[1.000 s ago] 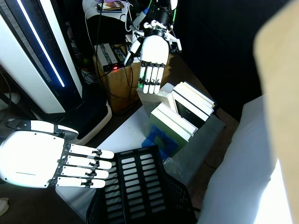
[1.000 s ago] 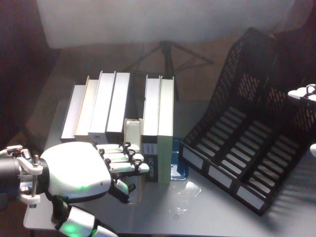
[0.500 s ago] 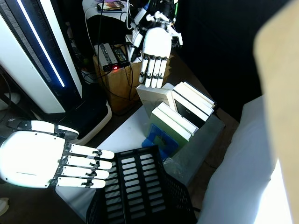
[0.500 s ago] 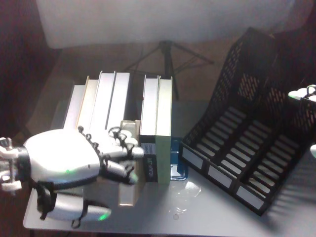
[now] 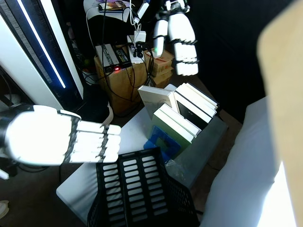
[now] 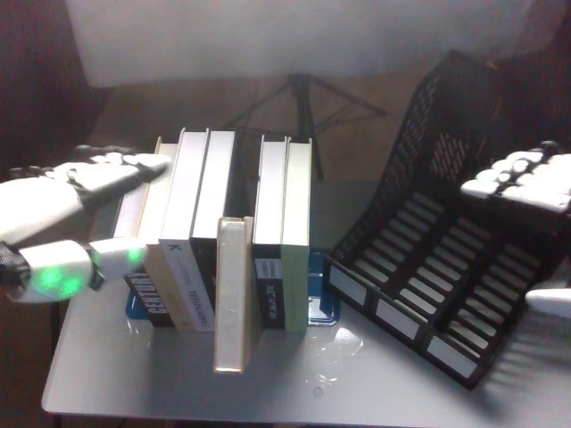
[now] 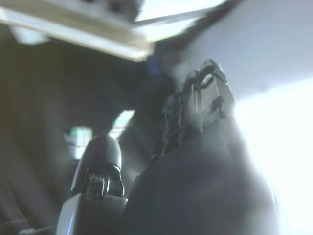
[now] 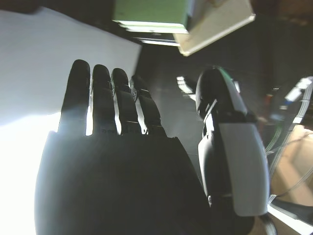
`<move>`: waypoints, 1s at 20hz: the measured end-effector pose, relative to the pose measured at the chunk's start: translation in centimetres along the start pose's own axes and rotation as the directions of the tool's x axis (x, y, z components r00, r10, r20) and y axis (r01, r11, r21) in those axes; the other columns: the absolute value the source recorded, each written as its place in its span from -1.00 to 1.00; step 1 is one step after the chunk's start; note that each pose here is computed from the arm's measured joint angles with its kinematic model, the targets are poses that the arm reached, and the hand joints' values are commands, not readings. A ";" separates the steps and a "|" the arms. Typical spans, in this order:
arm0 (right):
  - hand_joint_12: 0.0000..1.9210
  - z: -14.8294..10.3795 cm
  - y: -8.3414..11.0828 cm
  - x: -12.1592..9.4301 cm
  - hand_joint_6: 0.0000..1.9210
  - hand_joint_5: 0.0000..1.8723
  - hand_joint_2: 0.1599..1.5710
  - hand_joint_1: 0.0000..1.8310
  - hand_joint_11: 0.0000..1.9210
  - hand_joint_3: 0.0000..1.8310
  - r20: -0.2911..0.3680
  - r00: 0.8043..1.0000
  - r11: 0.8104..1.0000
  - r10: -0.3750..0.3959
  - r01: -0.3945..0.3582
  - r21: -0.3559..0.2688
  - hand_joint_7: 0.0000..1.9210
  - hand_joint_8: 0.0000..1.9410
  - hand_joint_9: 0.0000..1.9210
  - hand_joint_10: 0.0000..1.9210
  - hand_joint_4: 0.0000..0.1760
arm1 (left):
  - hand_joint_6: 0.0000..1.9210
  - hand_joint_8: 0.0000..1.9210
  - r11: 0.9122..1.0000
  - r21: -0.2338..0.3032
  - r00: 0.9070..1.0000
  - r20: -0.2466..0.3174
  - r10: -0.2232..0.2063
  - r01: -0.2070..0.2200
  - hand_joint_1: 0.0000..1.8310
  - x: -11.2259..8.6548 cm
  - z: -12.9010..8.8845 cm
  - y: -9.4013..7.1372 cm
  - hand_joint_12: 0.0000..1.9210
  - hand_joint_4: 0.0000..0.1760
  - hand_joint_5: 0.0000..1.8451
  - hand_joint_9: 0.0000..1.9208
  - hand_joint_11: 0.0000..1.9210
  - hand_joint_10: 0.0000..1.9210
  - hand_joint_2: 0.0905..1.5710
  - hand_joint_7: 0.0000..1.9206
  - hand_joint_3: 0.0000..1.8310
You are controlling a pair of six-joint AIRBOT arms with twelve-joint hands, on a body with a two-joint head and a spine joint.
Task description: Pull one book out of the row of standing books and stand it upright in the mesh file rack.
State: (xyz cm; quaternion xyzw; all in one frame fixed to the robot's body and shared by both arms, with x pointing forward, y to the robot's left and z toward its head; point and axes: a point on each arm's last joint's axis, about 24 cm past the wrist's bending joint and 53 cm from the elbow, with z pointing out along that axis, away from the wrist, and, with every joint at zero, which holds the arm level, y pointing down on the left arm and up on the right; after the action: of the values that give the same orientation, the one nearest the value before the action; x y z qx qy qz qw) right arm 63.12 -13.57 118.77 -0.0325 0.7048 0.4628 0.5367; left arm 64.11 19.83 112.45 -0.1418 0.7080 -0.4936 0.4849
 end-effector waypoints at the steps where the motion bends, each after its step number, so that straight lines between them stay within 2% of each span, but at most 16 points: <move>1: -1.00 0.5 0.6 0.3 -1.00 -1.00 0.49 -0.31 -1.00 -1.00 -0.015 1.000 1.000 -0.018 0.018 -0.013 -1.00 -1.00 -1.00 -1.00 -1.00 | -1.00 -1.00 1.000 -0.007 1.000 0.024 -0.011 0.012 -0.65 -0.6 -0.3 0.4 -1.00 -1.00 -1.00 -1.00 -1.00 -1.00 0.83 -1.00 -1.00; 3: -1.00 1.8 2.0 0.6 -1.00 -1.00 0.39 -0.22 -1.00 -1.00 -0.036 0.997 0.997 -0.062 0.060 -0.055 -1.00 -1.00 -1.00 -1.00 -1.00 | -1.00 -1.00 0.999 -0.014 0.996 0.087 -0.035 0.037 -0.67 -2.2 -0.9 1.1 -1.00 -1.00 -1.00 -1.00 -1.00 -1.00 0.72 -1.00 -1.00; 5: -1.00 3.6 3.5 1.5 -1.00 -1.00 0.38 -0.25 -1.00 -1.00 -0.077 0.992 0.990 -0.104 0.096 -0.101 -1.00 -1.00 -1.00 -1.00 -1.00 | -1.00 -1.00 0.998 -0.032 0.986 0.160 -0.051 0.057 -0.70 -4.4 -1.4 2.0 -1.00 -1.00 -1.00 -1.00 -1.00 -1.00 0.71 -1.00 -1.00; 7: -1.00 4.9 4.6 2.3 -1.00 -1.00 0.38 -0.21 -1.00 -1.00 -0.116 0.983 0.983 -0.145 0.129 -0.133 -1.00 -1.00 -1.00 -1.00 -1.00 | -1.00 -1.00 0.997 -0.030 0.977 0.201 -0.064 0.071 -0.69 -5.5 -1.5 2.2 -1.00 -1.00 -1.00 -1.00 -1.00 -1.00 0.69 -1.00 -1.00; 9: -1.00 6.4 6.0 2.7 -1.00 -1.00 0.37 -0.19 -1.00 -1.00 -0.137 0.971 0.970 -0.197 0.173 -0.170 -1.00 -1.00 -1.00 -1.00 -1.00 | -1.00 -1.00 0.997 -0.031 0.975 0.212 -0.064 0.072 -0.63 -5.9 -1.6 2.3 -1.00 -1.00 -1.00 -1.00 -1.00 -1.00 0.68 -1.00 -1.00; 11: -1.00 7.0 7.1 2.6 -1.00 -1.00 0.33 -0.24 -1.00 -1.00 -0.148 0.957 0.955 -0.250 0.219 -0.199 -1.00 -1.00 -1.00 -1.00 -1.00 | -1.00 -1.00 0.997 -0.035 0.973 0.221 -0.061 0.070 -0.65 -6.3 -1.5 2.6 -1.00 -1.00 -1.00 -1.00 -1.00 -1.00 0.68 -1.00 -1.00; 13: -1.00 7.7 7.4 2.7 -1.00 -1.00 0.30 -0.22 -1.00 -1.00 -0.162 0.949 0.949 -0.271 0.235 -0.210 -1.00 -1.00 -1.00 -1.00 -1.00 | -1.00 -1.00 0.996 -0.044 0.967 0.246 -0.070 0.083 -0.67 -7.0 -1.7 3.0 -1.00 -1.00 -1.00 -1.00 -1.00 -1.00 0.69 -1.00 -1.00; 16: -1.00 8.4 8.1 3.3 -1.00 -1.00 0.32 -0.22 -1.00 -1.00 -0.181 0.928 0.932 -0.325 0.281 -0.229 -1.00 -1.00 -1.00 -1.00 -1.00 | -1.00 -1.00 0.996 -0.044 0.965 0.255 -0.067 0.081 -0.73 -7.3 -1.7 3.1 -1.00 -1.00 -1.00 -1.00 -1.00 -1.00 0.70 -1.00 -1.00; 19: -1.00 9.0 8.7 3.6 -1.00 -1.00 0.38 -0.41 -1.00 -1.00 -0.187 0.921 0.924 -0.342 0.293 -0.247 -1.00 -1.00 -1.00 -1.00 -1.00 | -1.00 -1.00 0.996 -0.052 0.964 0.262 -0.051 0.066 -0.81 -8.1 -1.7 3.4 -1.00 -1.00 -1.00 -1.00 -1.00 -1.00 0.70 -1.00 -1.00; 20: -1.00 9.1 8.6 3.7 -1.00 -1.00 0.39 -0.42 -1.00 -1.00 -0.189 0.919 0.923 -0.345 0.297 -0.245 -1.00 -1.00 -1.00 -1.00 -1.00 | -1.00 -1.00 0.995 -0.060 0.961 0.273 -0.055 0.074 -0.81 -8.3 -1.8 3.6 -1.00 -1.00 -1.00 -1.00 -1.00 -1.00 0.70 -1.00 -1.00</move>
State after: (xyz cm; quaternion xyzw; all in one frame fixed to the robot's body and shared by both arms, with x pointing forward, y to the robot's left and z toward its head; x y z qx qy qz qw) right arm 63.49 -0.71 121.20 -0.2581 0.6933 0.4335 0.5145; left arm 67.71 28.24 114.04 -0.2478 0.6468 -0.4602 0.5553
